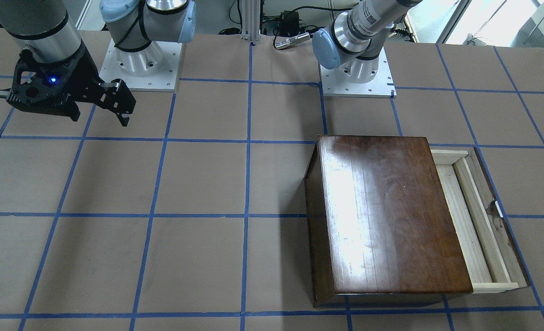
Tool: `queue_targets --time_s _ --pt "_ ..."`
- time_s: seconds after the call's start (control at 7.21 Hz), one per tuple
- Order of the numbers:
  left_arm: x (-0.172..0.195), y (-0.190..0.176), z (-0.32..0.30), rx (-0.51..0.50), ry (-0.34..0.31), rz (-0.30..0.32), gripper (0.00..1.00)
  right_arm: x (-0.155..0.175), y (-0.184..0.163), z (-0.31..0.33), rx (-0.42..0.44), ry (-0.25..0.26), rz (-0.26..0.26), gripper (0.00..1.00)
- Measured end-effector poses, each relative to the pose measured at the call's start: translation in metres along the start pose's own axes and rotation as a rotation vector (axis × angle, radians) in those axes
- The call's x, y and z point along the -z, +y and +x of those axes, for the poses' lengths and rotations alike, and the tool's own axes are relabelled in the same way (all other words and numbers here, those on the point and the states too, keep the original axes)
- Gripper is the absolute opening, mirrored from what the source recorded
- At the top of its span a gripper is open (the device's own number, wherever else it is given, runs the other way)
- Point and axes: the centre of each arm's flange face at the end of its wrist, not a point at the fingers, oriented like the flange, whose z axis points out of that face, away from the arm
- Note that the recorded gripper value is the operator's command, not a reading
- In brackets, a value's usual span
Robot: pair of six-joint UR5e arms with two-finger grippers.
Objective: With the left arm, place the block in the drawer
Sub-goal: 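Lift the yellow cube with the left gripper and carry it over the drawer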
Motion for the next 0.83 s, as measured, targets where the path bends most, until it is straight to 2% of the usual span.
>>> queue_targets --time_s 0.42,0.83 --pt "-0.017 0.001 0.079 0.004 0.039 -0.049 0.0 0.0 0.0 0.0 0.0 -0.001 0.0 1.0" --pt "-0.046 0.0 0.117 0.014 0.05 -0.079 0.0 0.0 0.0 0.0 0.0 0.0 0.0 1.0"
